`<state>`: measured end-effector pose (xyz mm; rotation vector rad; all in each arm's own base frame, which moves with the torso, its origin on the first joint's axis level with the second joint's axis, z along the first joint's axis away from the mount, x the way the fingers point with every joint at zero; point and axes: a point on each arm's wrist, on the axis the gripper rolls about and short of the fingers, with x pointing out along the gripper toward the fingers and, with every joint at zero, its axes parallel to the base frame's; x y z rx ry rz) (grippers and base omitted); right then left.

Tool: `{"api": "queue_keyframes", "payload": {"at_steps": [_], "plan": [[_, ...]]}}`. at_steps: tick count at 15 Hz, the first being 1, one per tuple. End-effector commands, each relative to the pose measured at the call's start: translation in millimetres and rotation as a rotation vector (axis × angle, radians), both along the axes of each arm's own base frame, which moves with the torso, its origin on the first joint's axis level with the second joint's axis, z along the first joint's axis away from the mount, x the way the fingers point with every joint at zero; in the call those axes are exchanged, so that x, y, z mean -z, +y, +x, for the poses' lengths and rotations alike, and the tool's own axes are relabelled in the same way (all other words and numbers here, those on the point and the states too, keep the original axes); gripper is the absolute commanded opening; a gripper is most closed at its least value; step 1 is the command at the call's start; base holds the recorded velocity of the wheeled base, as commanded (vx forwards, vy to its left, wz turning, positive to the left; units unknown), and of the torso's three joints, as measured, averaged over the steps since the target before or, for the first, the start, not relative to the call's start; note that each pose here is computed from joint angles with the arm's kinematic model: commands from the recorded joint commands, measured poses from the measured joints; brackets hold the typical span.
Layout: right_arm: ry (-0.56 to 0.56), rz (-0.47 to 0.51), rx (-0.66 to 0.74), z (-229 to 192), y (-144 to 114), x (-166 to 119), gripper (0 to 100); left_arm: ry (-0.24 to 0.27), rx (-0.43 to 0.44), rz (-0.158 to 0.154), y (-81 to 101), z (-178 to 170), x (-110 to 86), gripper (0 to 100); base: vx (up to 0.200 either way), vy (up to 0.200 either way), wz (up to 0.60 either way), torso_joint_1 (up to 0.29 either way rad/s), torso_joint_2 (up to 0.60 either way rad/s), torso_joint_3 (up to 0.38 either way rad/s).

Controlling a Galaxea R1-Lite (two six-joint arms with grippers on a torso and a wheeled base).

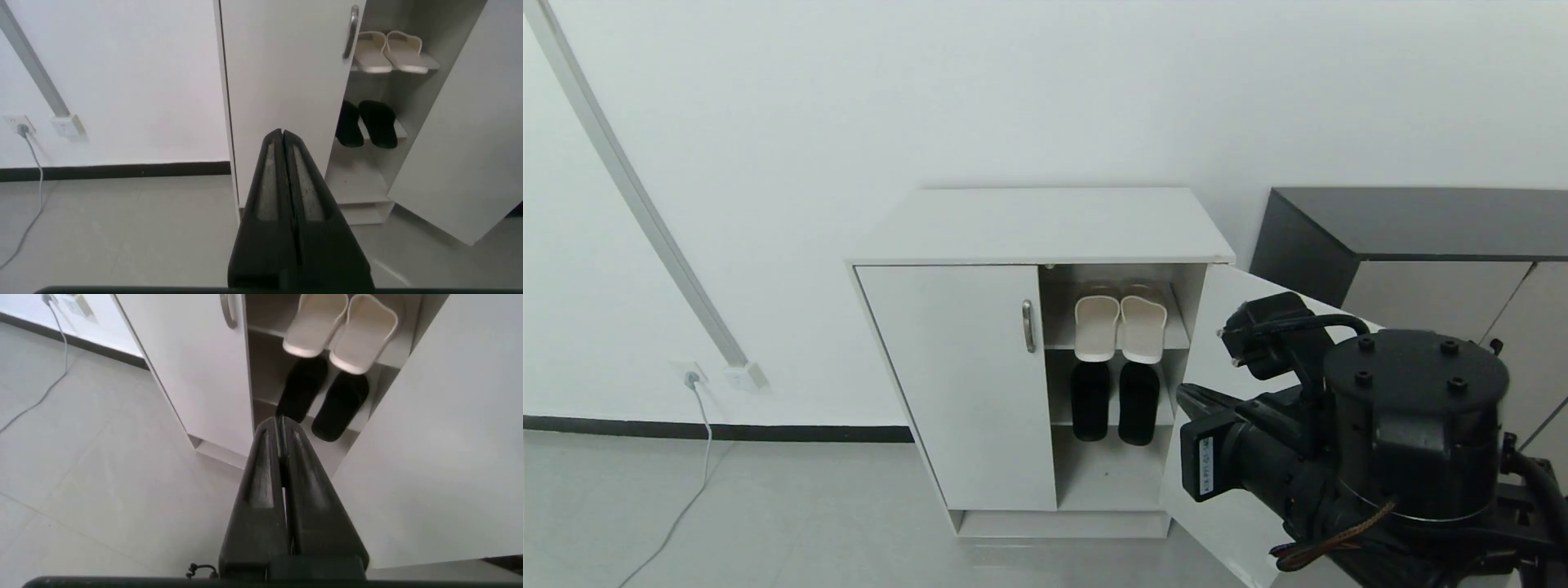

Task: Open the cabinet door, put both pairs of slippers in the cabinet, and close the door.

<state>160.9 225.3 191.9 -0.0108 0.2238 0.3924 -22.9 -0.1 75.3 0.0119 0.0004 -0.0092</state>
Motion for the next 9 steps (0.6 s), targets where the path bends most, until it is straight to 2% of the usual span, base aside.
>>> {"api": "queue_keyframes", "payload": {"at_steps": [1, 9], "plan": [[0.003, -0.005, 0.0, 0.6, 1.1, 1.7, 0, 0.001, -0.001, -0.001, 0.0, 0.1, 0.0, 0, 0.0, 0.0, 0.0, 0.232, -0.52, -0.32], [0.008, -0.01, -0.001, 0.4, 0.8, 3.8, 0, 0.001, 0.0, -0.001, 0.0, 0.1, 0.0, 0, 0.0, 0.0, 0.0, 0.251, -0.57, -0.326]]}}
